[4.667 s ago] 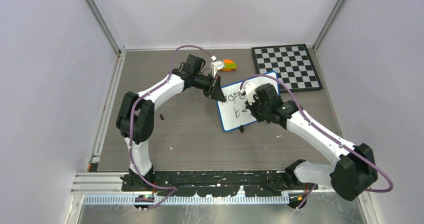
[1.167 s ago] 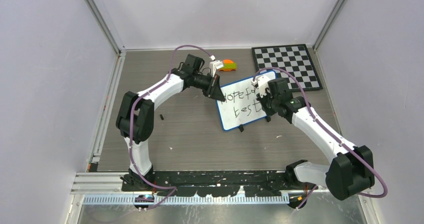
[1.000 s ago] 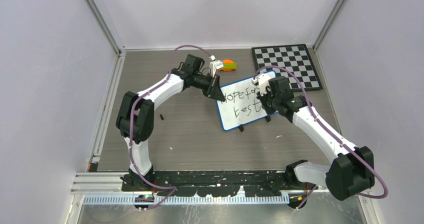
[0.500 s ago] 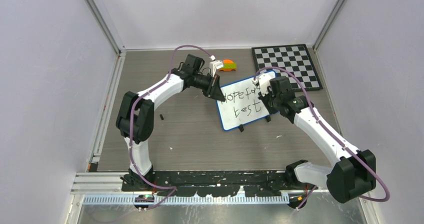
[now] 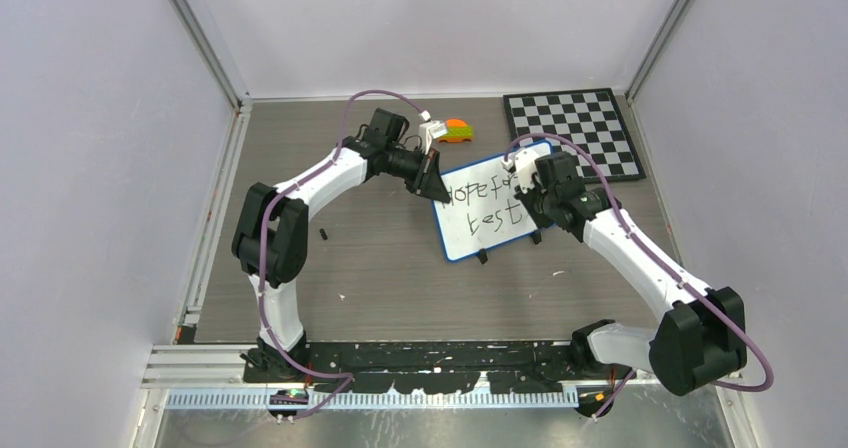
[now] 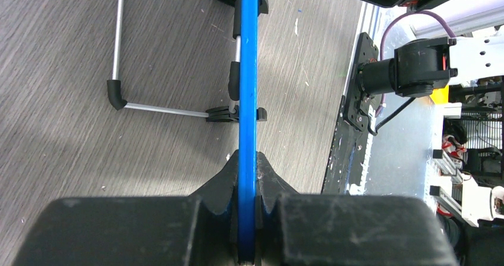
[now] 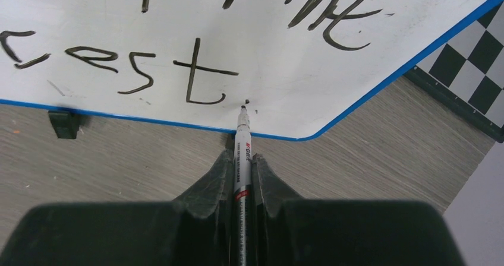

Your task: Write a sentence on the whiteboard

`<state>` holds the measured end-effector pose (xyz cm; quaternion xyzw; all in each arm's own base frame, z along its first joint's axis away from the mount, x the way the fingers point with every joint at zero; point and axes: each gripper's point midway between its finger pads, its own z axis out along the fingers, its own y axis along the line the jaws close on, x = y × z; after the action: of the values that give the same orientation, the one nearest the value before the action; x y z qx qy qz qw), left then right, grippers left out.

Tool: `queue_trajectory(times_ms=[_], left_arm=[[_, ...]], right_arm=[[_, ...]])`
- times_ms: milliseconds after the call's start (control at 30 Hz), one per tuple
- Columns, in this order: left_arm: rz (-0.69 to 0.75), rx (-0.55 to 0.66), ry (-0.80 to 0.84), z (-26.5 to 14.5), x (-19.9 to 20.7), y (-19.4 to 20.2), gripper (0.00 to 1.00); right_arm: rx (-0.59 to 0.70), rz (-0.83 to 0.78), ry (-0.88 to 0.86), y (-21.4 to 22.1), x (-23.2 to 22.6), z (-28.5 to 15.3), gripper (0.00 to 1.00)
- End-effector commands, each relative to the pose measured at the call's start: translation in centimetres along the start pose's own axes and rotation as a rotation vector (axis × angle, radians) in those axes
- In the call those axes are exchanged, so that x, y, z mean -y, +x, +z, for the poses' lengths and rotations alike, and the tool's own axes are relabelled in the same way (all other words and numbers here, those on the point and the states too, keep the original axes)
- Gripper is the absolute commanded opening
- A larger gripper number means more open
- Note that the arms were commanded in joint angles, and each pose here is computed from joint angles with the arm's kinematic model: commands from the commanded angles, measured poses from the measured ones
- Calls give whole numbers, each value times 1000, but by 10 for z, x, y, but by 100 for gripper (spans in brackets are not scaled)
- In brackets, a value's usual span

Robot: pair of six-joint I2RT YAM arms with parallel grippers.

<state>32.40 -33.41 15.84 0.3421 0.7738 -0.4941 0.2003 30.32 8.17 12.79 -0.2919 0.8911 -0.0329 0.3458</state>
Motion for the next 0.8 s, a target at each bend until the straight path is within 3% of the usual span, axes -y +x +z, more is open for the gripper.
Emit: queue_trajectory(times_ms=[0, 100, 333, 467, 600, 767], left_arm=[[22, 23, 18, -7, 10, -15, 6], [43, 39, 16, -11, 16, -23, 27], [102, 92, -13, -43, 41, -60, 58], [151, 141, -111, -91, 43, -81, 69], [168, 123, -289, -151, 28, -70, 73], [179, -129, -559, -210, -4, 6, 73]], right_arm=[[102, 27, -86, -36, -7, -33, 0], [150, 43, -196, -52, -23, -58, 0], [193, 79, -282, -75, -33, -88, 0], [238, 96, -316, -93, -34, -105, 0], [276, 115, -376, -109, -41, -119, 0], [268, 150, -479, -115, -57, -120, 0]])
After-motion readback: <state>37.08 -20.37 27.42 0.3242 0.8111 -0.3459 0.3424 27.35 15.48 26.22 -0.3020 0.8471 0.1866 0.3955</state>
